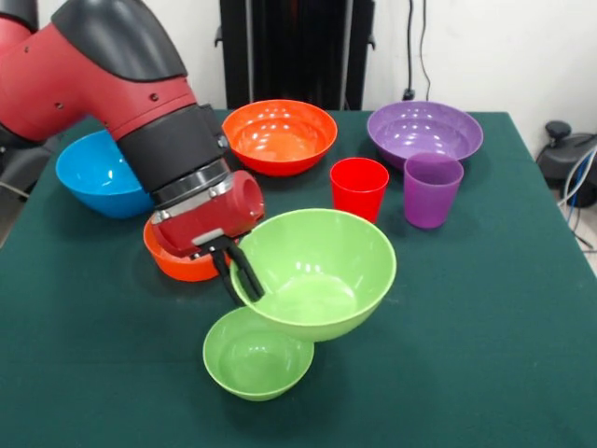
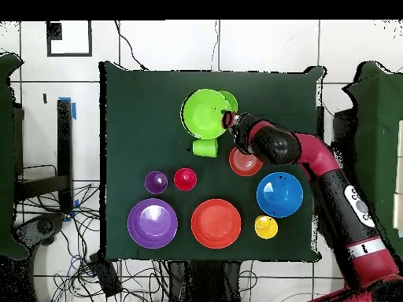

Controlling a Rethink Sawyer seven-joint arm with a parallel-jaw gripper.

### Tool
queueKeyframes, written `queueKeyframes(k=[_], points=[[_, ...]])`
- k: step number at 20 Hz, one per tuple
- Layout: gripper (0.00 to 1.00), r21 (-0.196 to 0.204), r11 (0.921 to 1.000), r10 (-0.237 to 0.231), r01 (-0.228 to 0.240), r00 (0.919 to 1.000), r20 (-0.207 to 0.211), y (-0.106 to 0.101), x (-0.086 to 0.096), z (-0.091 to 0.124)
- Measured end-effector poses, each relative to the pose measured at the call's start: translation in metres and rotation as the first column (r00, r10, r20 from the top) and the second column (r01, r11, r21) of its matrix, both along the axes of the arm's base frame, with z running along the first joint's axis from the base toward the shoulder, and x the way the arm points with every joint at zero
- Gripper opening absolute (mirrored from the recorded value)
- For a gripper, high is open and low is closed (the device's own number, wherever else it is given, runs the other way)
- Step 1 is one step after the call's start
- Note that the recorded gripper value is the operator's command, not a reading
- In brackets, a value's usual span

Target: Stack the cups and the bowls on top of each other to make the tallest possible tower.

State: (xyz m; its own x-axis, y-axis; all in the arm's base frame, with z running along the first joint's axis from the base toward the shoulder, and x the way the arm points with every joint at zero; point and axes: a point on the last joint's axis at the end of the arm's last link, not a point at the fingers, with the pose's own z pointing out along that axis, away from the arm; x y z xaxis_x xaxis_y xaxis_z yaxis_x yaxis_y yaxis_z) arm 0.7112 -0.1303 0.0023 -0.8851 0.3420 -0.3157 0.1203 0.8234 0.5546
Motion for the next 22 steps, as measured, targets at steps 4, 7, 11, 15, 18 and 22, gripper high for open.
queueKeyframes(k=[4,7,11,15,18,22], points=[[0.0,0.0,0.9995,-0.032,0.032,0.9995,0.001,-0.02,-0.001,-0.001],[0.0,0.0,0.9985,-0.055,0.055,0.9985,0.002,-0.034,-0.002,-0.002],[0.0,-0.004,0.9966,-0.083,0.083,0.9966,0.007,-0.048,0.003,-0.004],[0.0,-0.005,0.9945,-0.104,0.104,0.9945,0.011,-0.056,0.009,-0.008],[0.0,-0.002,0.9925,-0.122,0.122,0.9925,0.011,-0.061,0.013,-0.013],[0.0,0.007,0.9898,-0.142,0.142,0.9898,0.007,-0.065,0.017,-0.023]])
